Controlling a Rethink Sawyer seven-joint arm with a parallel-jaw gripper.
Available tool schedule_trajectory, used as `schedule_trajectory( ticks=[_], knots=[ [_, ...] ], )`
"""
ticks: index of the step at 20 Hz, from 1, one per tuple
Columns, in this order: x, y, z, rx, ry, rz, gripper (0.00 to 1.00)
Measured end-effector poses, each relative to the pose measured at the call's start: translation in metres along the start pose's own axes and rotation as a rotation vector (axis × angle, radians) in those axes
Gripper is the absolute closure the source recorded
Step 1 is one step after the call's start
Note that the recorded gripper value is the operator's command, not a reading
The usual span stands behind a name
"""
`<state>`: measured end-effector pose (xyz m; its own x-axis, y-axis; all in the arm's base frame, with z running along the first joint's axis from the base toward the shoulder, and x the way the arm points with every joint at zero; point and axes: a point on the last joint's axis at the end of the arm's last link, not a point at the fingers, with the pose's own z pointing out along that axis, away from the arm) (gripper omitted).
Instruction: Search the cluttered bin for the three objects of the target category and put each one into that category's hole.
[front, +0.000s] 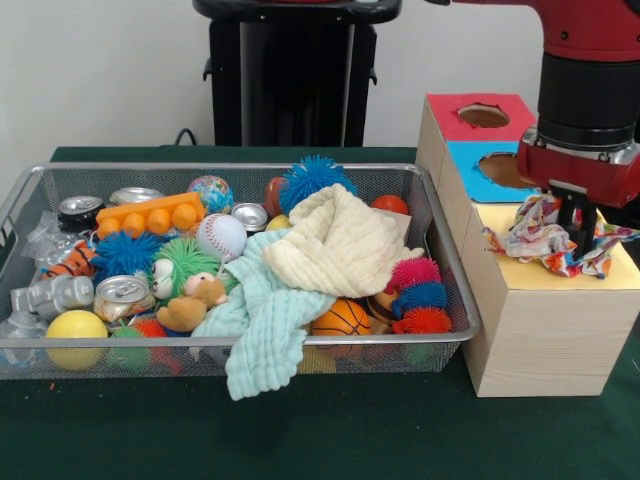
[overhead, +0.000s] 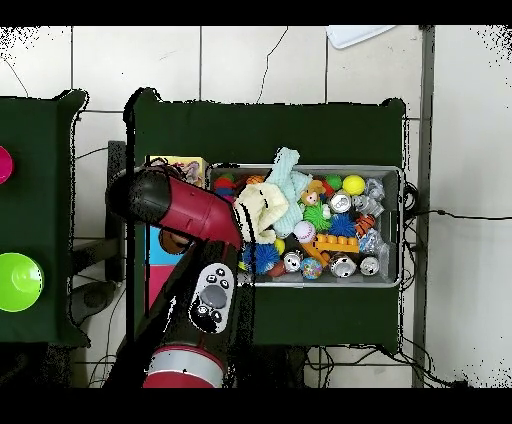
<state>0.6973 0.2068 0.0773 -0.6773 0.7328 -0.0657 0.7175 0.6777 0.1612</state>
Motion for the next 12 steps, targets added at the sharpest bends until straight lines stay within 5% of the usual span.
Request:
schedule_trajectory(
  ticks=[12],
  knots=[
    [0.0098, -0.0008, -0.0008, 0.02, -0.064, -0.038, 1.0]
  ],
)
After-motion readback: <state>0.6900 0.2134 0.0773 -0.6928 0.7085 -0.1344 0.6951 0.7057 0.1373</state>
